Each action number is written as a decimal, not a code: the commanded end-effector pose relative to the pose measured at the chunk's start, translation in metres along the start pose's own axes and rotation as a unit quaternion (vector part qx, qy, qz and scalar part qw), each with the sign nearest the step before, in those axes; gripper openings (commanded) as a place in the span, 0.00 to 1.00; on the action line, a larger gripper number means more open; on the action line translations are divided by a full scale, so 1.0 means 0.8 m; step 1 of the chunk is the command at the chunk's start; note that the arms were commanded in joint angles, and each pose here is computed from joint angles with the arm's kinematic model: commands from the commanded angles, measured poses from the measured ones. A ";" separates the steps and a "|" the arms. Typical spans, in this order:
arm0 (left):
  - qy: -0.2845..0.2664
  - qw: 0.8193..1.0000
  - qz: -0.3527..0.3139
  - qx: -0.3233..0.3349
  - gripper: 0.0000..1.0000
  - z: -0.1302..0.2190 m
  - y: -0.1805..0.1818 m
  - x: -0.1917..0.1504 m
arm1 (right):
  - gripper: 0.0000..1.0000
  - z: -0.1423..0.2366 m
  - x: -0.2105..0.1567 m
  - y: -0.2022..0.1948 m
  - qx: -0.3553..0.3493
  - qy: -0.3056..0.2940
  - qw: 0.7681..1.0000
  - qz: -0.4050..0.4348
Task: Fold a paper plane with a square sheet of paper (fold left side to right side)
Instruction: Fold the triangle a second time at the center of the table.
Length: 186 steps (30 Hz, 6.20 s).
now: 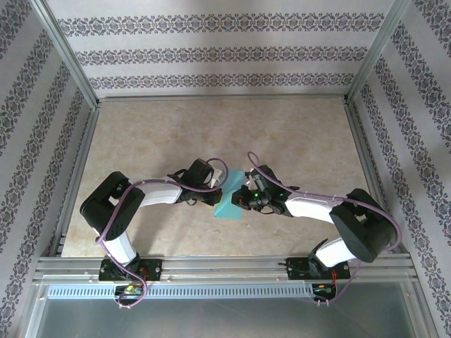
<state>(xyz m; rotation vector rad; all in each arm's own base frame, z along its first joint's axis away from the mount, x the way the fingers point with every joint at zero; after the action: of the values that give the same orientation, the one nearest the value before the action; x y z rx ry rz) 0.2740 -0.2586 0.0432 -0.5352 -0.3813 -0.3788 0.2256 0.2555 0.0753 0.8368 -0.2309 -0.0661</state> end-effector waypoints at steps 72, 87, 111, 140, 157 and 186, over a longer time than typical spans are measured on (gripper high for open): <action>0.067 0.972 0.161 -0.156 0.08 0.072 -0.067 -0.020 | 0.00 -0.044 -0.013 -0.055 -0.077 0.039 0.995 -0.044; 0.110 0.971 0.169 -0.131 0.04 0.032 -0.054 -0.034 | 0.00 -0.045 -0.015 -0.058 -0.086 0.045 0.994 -0.046; 0.141 0.971 0.176 -0.085 0.04 0.008 -0.029 -0.061 | 0.00 -0.044 -0.018 -0.061 -0.093 0.051 0.993 -0.045; 0.164 0.966 0.192 -0.061 0.00 -0.006 -0.010 -0.091 | 0.00 -0.031 0.003 -0.006 -0.029 0.010 0.999 0.034; 0.179 0.962 0.204 -0.038 0.00 -0.008 -0.002 -0.100 | 0.00 -0.045 0.001 -0.032 -0.061 0.025 0.998 0.016; 0.180 0.961 0.207 -0.039 0.00 -0.008 -0.002 -0.102 | 0.00 0.028 0.080 -0.099 -0.090 -0.045 0.995 -0.017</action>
<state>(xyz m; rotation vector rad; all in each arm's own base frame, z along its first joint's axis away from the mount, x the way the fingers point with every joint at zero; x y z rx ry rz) 0.2251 -0.2670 0.0373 -0.7562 0.0151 -0.1363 0.2842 0.1915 0.0385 0.7174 -0.2605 -0.1523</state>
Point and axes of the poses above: each hand's point on the last joint's axis, 136 mm out from that joint toward the fingers, its own z axis back along the fingers, its own y axis along the line the jaws close on, x = y × z, the point moved 3 cm from there along z, back along the fingers, and after that the axes turned 3 degrees about z, right-handed, at the moved point
